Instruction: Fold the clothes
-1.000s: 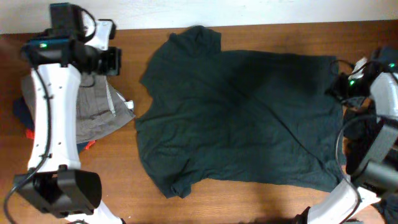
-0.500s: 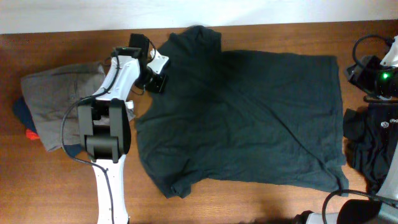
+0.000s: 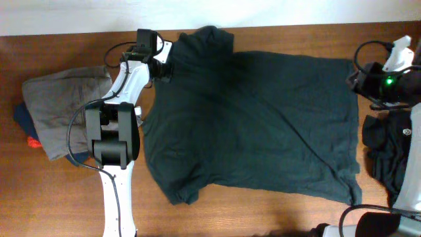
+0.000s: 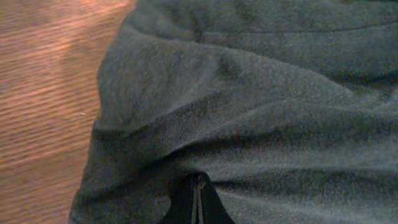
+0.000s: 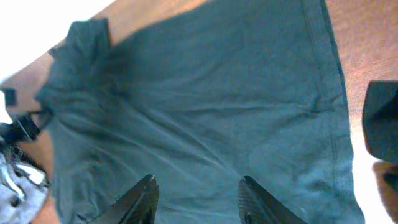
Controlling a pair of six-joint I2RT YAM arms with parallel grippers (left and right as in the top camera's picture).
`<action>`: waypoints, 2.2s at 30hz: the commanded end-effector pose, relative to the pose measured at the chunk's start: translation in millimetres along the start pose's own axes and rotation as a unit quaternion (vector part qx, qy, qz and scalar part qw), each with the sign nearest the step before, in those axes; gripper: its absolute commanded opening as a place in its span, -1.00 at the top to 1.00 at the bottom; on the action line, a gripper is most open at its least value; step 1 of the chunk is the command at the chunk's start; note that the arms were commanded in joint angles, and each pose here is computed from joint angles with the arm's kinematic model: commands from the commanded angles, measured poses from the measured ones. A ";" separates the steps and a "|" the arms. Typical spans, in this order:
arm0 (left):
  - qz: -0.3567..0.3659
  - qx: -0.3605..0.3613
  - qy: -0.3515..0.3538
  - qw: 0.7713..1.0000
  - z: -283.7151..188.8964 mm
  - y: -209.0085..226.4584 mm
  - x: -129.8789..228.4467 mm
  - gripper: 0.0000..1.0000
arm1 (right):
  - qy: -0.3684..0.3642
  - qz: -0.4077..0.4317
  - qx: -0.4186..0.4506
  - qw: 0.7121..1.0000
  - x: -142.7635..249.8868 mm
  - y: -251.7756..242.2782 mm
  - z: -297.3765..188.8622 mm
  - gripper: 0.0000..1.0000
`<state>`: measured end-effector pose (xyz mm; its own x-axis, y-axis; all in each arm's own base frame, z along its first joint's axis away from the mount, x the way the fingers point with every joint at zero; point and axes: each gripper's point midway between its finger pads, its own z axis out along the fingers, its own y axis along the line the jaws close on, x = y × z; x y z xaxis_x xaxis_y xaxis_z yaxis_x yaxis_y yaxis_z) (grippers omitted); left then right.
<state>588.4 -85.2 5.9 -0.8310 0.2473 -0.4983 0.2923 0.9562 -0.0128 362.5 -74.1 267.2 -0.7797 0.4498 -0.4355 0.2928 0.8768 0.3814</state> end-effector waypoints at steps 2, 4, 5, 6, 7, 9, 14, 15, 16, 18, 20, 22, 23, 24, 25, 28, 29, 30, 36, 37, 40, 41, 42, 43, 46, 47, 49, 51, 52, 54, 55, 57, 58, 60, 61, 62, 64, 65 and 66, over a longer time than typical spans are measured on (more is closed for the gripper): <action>-0.057 -0.054 0.030 0.996 16.1 34.0 18.8 1.00 | 0.049 -0.003 0.032 0.998 19.3 -10.4 24.7 0.07; -0.061 -0.045 0.025 0.997 6.2 35.8 8.4 0.99 | 0.080 0.008 0.037 0.996 31.7 -18.8 41.6 0.07; -0.061 -0.042 0.023 0.997 0.5 35.9 2.9 0.93 | 0.089 0.015 0.039 0.995 36.2 -22.1 47.7 0.07; -0.062 -0.039 0.021 0.997 -6.3 36.4 -2.9 0.81 | 0.103 0.023 0.043 0.994 42.5 -27.0 56.3 0.06; -0.063 -0.039 0.020 0.997 -16.5 37.3 -10.5 0.66 | 0.116 0.031 0.046 0.992 49.7 -32.2 65.6 0.04; -0.063 -0.040 0.017 0.997 -35.7 38.7 -23.6 0.25 | 0.137 0.040 0.050 0.988 62.1 -40.1 80.9 -0.01; -0.062 -0.039 0.005 0.997 -102.7 35.2 -55.3 -0.03 | 0.168 0.073 0.093 0.979 92.3 -72.8 121.5 0.38; -0.062 -0.037 0.006 0.997 -112.2 33.6 -57.3 0.11 | 0.165 0.082 0.111 0.977 94.5 -80.7 126.1 0.70; -0.061 -0.032 0.007 0.998 -124.7 30.0 -59.1 0.30 | 0.161 0.089 0.130 0.974 96.4 -89.7 131.9 0.87; -0.062 -0.018 0.010 0.998 -144.0 23.1 -59.8 0.61 | 0.152 0.090 0.152 0.972 97.8 -103.0 143.9 0.87; -0.063 0.000 0.015 0.998 -162.2 14.3 -57.9 0.86 | 0.148 0.095 0.162 0.971 99.9 -112.1 155.5 0.87; -0.064 0.015 0.021 0.998 -179.1 6.5 -54.3 0.96 | 0.149 0.115 0.185 0.965 104.2 -125.4 165.6 0.92; -0.066 0.024 0.028 0.997 -193.1 1.1 -49.8 0.99 | 0.154 0.123 0.190 0.962 107.1 -133.3 176.2 0.92; -0.066 0.029 0.031 0.997 -200.3 -1.8 -47.0 0.99 | 0.158 0.126 0.192 0.960 109.1 -137.6 182.5 0.92; -0.067 0.032 0.035 0.997 -206.3 -4.0 -44.5 0.99 | 0.162 0.129 0.194 0.959 111.2 -142.9 189.4 0.92; -0.068 0.033 0.043 0.996 -221.5 -7.3 -37.3 0.99 | 0.171 0.138 0.199 0.955 117.3 -156.5 206.4 0.92; -0.067 0.035 0.037 0.996 -224.4 -8.1 -39.7 0.99 | 0.172 0.141 0.200 0.954 118.7 -160.7 211.2 0.92; -0.066 0.042 0.027 0.997 -232.0 -11.2 -43.2 0.99 | 0.172 0.151 0.205 0.952 120.6 -168.2 218.8 0.92; -0.061 0.038 -0.004 0.997 -262.7 -13.8 -51.7 0.92 | 0.135 0.209 0.185 0.951 107.9 -195.4 243.5 0.92; -0.060 0.037 -0.009 0.997 -267.0 -14.1 -52.7 0.90 | 0.124 0.205 0.165 0.957 98.7 -194.2 246.3 0.92; -0.051 0.035 -0.020 0.998 -278.1 -15.0 -55.2 0.80 | 0.083 0.195 0.119 0.970 64.9 -191.3 246.4 0.92; -0.050 0.035 -0.021 0.998 -279.1 -15.1 -55.4 0.76 | 0.064 0.193 0.102 0.974 45.4 -188.0 242.8 0.92; -0.050 0.035 -0.021 0.998 -279.1 -15.1 -55.4 0.74 | 0.057 0.184 0.087 0.977 35.2 -184.0 240.6 0.92; -0.050 0.035 -0.021 0.998 -279.1 -15.1 -55.4 0.71 | 0.052 0.170 0.069 0.982 27.3 -178.0 239.0 0.92; -0.050 0.029 -0.023 0.998 -281.6 -13.1 -55.5 0.56 | 0.054 0.124 -0.006 0.991 8.3 -147.9 229.1 0.24; -0.044 0.022 -0.025 0.998 -284.6 -11.5 -55.8 0.53 | 0.054 0.117 -0.026 0.991 1.4 -137.8 222.1 0.14; -0.037 0.004 -0.032 0.999 -294.3 -6.7 -56.6 0.49 | 0.044 0.111 -0.052 0.991 -12.2 -123.8 205.8 0.03; -0.036 -0.011 -0.047 0.998 -311.0 -3.8 -58.5 0.45 | 0.030 0.105 -0.066 0.992 -25.5 -111.2 184.7 -0.03; -0.035 -0.016 -0.056 0.998 -321.5 -3.6 -59.5 0.41 | 0.020 0.101 -0.068 0.992 -32.4 -106.8 172.1 -0.04; -0.034 -0.021 -0.078 0.996 -346.3 -4.7 -60.7 0.37 | -0.005 0.086 -0.069 0.994 -45.7 -95.4 142.1 -0.07; -0.033 -0.031 -0.087 0.995 -360.7 -3.8 -59.7 0.34 | -0.018 0.079 -0.069 0.994 -51.2 -89.4 127.3 -0.08; -0.035 -0.067 -0.099 0.992 -388.3 3.5 -53.9 0.22 | -0.045 0.067 -0.069 0.994 -59.0 -78.0 94.6 -0.09; -0.036 -0.084 -0.104 0.990 -403.5 6.6 -48.9 0.15 | -0.059 0.061 -0.069 0.994 -61.7 -72.2 78.0 -0.11; -0.039 -0.108 -0.106 0.988 -428.9 9.1 -36.1 -0.29 | -0.091 0.049 -0.065 0.993 -62.9 -59.0 36.8 -0.15; -0.040 -0.111 -0.104 0.987 -436.8 8.2 -30.0 -0.52 | -0.101 0.046 -0.064 0.992 -60.7 -53.2 20.3 -0.16; -0.044 -0.110 -0.101 0.988 -442.9 6.0 -23.4 -0.63 | -0.109 0.045 -0.063 0.991 -56.5 -47.8 4.0 -0.19; -0.047 -0.093 -0.087 0.991 -449.0 -3.2 -7.5 -0.67 | -0.121 0.042 -0.059 0.990 -45.0 -37.3 -26.0 -0.25; -0.048 -0.079 -0.074 0.993 -447.1 -8.9 1.4 -0.67 | -0.124 0.044 -0.054 0.990 -37.4 -34.2 -38.3 -0.30; -0.053 -0.065 -0.056 0.995 -442.6 -14.1 11.5 -0.67 | -0.126 0.047 -0.044 0.990 -27.9 -31.9 -51.0 -0.36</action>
<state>377.3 -24.7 408.1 -0.7292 0.1439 -0.6690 0.1303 0.9890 0.0707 373.2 -132.4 279.2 -0.6150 0.5791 -0.5352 0.3054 0.8007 0.5154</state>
